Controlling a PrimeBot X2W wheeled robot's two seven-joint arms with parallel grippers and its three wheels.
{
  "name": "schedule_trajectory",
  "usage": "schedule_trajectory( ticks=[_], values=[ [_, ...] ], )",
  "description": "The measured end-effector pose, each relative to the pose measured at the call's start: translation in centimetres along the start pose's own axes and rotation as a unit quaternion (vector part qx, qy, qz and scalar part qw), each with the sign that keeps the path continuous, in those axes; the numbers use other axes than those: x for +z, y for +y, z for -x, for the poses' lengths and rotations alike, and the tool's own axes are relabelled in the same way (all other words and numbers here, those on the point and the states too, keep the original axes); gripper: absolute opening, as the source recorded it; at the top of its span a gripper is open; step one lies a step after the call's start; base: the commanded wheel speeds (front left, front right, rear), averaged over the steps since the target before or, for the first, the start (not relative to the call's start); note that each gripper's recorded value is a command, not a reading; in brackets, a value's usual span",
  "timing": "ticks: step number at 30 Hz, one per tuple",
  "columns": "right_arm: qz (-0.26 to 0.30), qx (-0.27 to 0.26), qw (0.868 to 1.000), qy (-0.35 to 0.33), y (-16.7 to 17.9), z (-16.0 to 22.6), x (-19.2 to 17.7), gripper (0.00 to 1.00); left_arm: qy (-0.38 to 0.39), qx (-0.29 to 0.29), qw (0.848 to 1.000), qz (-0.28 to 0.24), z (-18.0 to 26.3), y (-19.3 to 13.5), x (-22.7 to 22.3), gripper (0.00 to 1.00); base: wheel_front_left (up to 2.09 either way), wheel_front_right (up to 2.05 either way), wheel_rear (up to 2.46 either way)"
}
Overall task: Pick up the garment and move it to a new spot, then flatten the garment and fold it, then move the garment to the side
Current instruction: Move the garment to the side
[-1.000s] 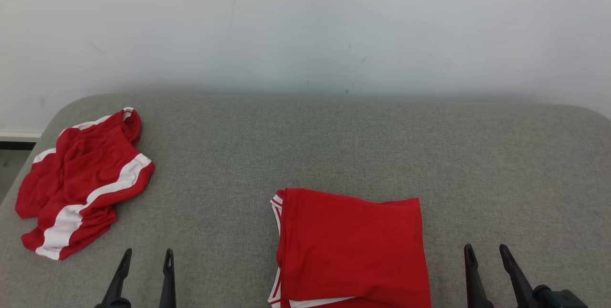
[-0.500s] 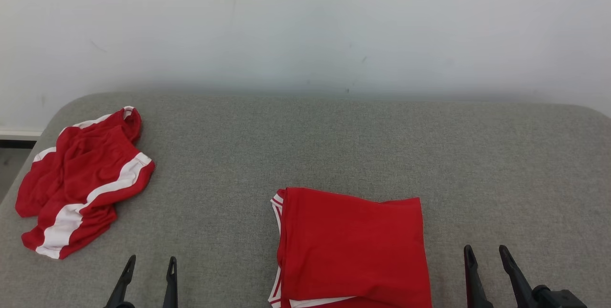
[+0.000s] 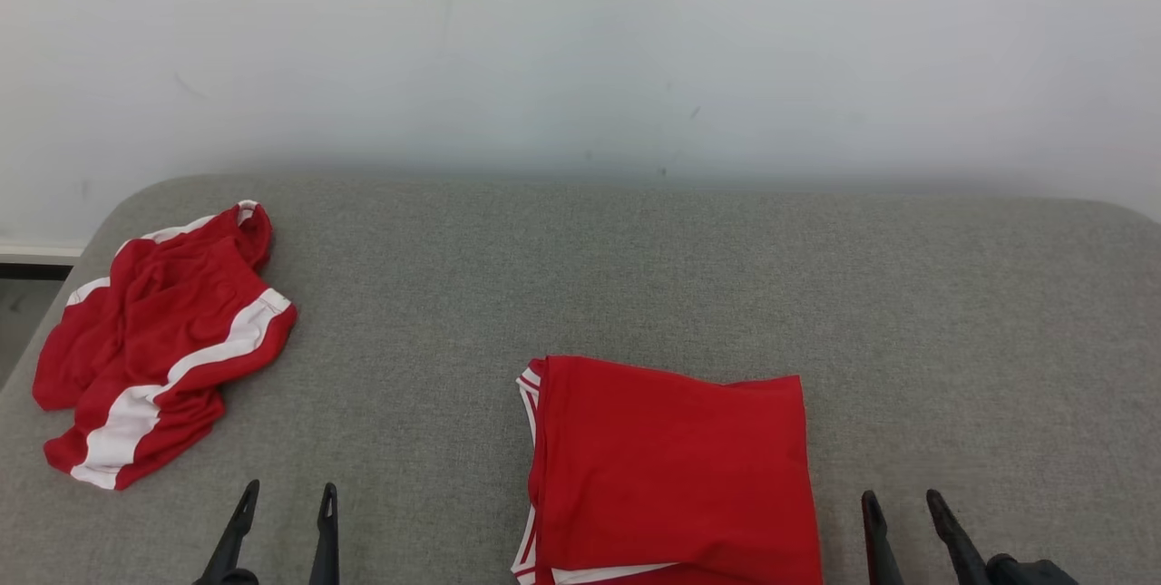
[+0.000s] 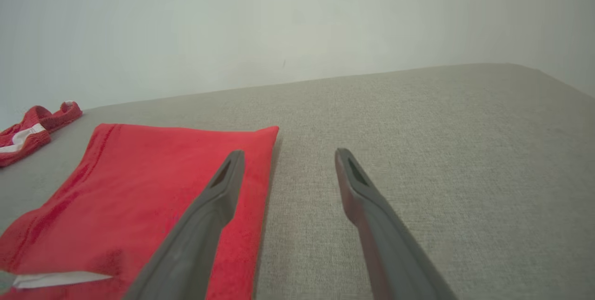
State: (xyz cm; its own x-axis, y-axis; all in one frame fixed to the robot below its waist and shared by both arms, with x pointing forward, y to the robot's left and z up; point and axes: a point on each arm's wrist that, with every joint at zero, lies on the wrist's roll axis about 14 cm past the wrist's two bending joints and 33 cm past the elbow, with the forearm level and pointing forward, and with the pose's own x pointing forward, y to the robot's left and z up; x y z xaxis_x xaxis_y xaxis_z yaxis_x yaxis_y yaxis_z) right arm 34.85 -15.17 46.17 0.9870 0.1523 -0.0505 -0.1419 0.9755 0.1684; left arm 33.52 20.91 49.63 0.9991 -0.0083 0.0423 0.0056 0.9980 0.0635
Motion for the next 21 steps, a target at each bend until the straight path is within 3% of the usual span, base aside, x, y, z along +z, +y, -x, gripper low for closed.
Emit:
schedule_trajectory(
  ticks=[12,21],
  values=[
    [0.009,0.047,0.995,0.089,2.0,-4.8,-3.1,1.0,0.007,0.001,1.0,0.009,0.0,-0.3,-0.5,1.0,0.0,0.0,0.0],
    [-0.003,0.054,0.98,0.19,3.2,-6.5,-7.7,1.0,0.014,0.02,1.0,0.012,0.1,0.9,-0.8,1.0,0.0,0.0,0.0]
  ],
)
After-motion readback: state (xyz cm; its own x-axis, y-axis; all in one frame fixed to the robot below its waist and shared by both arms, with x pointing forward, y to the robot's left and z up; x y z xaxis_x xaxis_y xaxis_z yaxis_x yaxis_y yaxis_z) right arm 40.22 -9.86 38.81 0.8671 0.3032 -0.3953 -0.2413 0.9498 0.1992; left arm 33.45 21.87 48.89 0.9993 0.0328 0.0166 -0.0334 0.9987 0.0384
